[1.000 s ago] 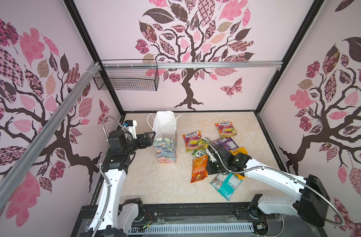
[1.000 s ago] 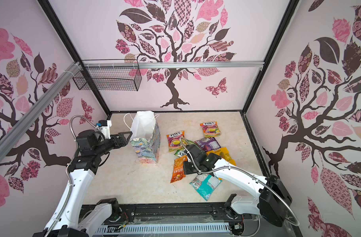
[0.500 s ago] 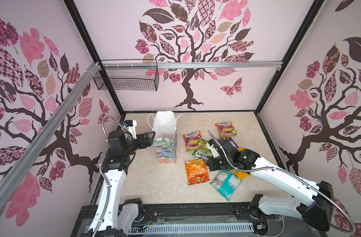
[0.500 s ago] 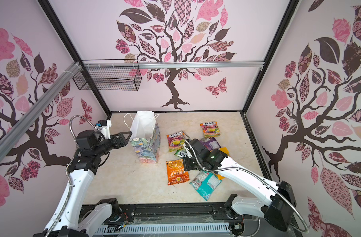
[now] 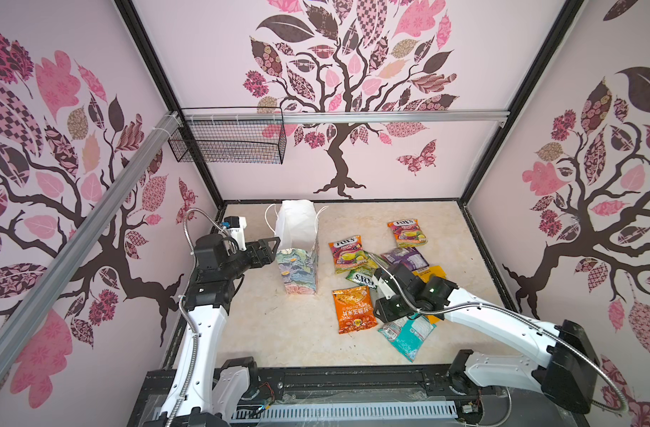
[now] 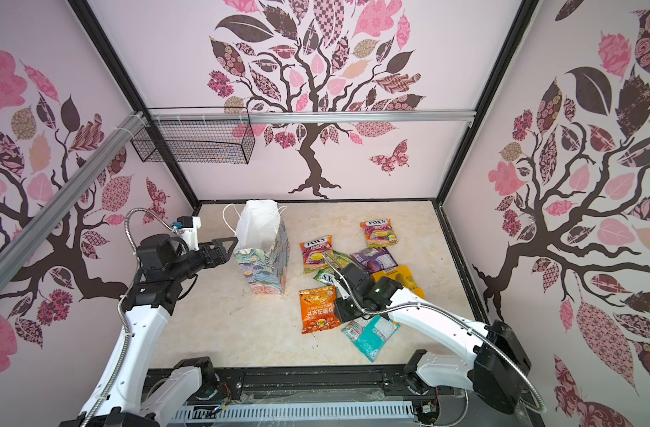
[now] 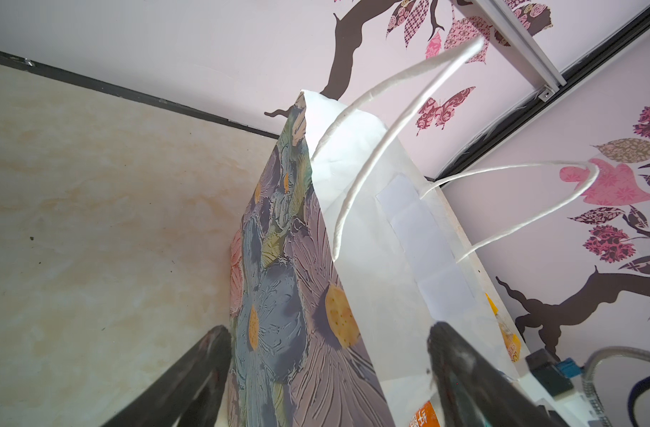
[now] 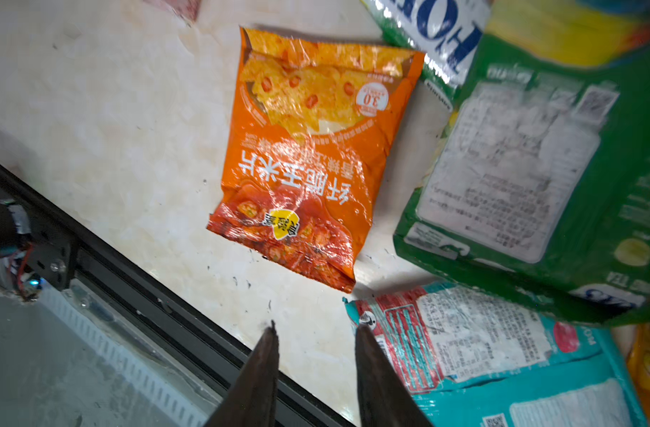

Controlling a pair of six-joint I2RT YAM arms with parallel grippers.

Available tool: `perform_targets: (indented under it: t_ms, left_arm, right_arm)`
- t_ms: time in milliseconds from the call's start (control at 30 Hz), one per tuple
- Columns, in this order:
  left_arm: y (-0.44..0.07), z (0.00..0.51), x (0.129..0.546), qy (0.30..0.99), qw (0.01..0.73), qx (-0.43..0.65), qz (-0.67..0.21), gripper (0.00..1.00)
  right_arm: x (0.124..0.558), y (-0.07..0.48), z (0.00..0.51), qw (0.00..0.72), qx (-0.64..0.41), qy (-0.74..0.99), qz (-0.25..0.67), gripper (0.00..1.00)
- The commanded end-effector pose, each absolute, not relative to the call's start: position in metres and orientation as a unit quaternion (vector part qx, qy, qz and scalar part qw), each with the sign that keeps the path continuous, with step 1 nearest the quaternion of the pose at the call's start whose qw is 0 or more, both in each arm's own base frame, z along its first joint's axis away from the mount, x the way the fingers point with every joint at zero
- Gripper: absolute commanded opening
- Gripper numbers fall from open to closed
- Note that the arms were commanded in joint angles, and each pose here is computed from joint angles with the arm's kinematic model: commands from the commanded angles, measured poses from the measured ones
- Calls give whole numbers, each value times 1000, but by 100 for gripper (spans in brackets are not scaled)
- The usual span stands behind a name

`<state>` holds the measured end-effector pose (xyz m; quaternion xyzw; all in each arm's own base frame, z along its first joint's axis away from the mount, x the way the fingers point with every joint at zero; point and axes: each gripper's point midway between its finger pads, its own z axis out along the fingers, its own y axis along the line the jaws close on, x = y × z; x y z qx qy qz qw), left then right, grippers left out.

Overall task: Place the snacks into the paper bag
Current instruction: 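Close the right gripper on the bottom edge of the orange chips bag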

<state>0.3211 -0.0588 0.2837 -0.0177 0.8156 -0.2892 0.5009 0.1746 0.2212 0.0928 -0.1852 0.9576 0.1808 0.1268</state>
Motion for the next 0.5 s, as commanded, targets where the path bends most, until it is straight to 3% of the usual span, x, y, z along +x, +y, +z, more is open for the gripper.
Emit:
perform_targets:
  t_ms: [0, 467]
  left_arm:
    - [-59, 281, 322, 814, 501, -17, -294, 87]
    - [-60, 279, 323, 814, 497, -18, -298, 87]
  right_arm:
    - [180, 223, 78, 134, -199, 956, 169, 39]
    - [192, 247, 43, 150, -155, 951, 222, 49]
